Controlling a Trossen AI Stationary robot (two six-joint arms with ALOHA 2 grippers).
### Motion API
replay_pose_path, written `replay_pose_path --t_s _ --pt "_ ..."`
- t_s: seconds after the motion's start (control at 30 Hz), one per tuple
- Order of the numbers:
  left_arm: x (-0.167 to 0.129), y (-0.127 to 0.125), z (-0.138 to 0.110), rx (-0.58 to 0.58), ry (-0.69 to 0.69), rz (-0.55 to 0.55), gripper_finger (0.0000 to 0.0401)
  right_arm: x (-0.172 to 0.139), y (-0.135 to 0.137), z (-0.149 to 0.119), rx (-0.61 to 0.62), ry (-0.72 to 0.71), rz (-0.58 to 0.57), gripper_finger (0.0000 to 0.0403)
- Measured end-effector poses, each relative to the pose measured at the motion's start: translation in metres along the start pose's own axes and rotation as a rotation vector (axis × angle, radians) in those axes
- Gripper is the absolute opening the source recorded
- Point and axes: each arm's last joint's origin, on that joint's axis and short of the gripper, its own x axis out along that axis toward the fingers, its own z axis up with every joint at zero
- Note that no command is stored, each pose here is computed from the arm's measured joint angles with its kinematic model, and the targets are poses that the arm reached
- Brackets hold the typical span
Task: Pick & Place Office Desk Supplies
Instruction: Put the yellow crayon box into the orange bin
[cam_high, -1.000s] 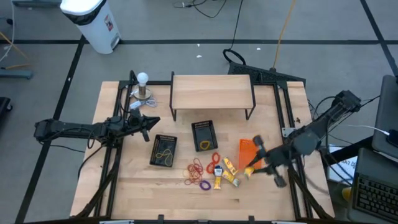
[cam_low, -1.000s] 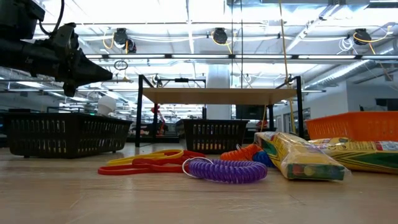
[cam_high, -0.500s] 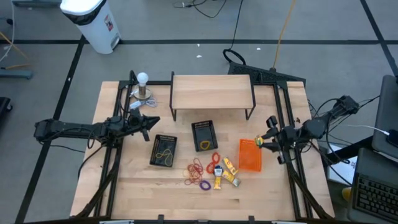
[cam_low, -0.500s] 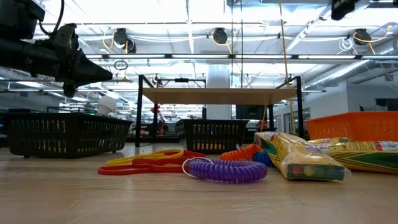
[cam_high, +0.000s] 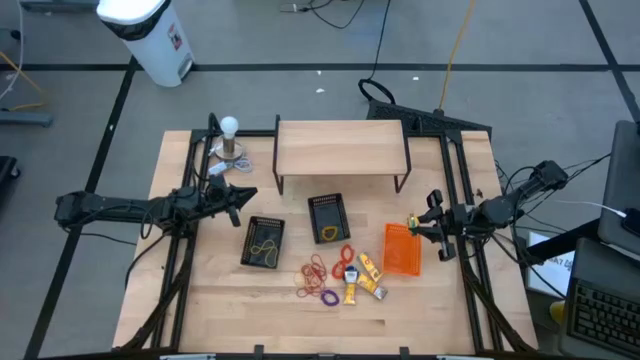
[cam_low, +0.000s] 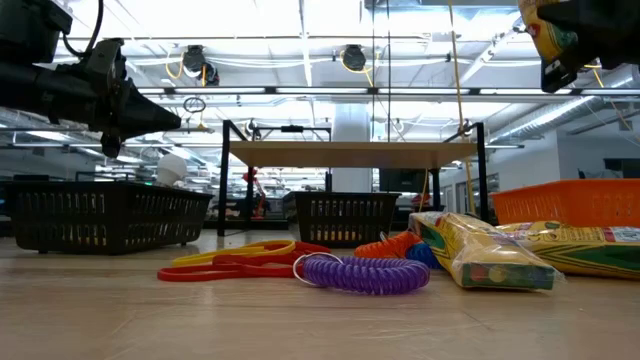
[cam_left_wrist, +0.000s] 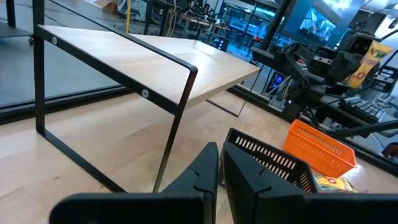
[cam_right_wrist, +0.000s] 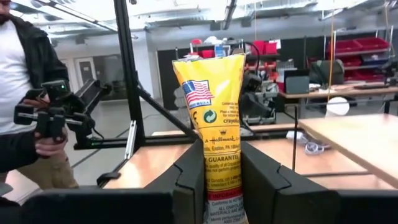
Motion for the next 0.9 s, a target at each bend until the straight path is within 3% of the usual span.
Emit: replay_pose_path --t_s 0.17,0.5,0.7,0.9 --pt "0.000 0.000 0.000 0.001 0.000 0.000 0.0024 0.003 0.002 0.020 0.007 0.043 0.006 0.0060" --pt "0.000 0.000 0.000 -0.002 0.000 0.000 0.0024 0.033 0.021 0.086 -0.042 0.533 -0.044 0.0064" --pt "0.000 0.000 0.000 0.000 -0.006 0.009 0.0024 0.054 0.027 0.084 -0.037 0.890 -0.220 0.0065" --pt "0.000 0.000 0.001 -0.002 -0.018 0.022 0.0024 0.067 0.025 0.060 0.015 1.080 -0.312 0.0062"
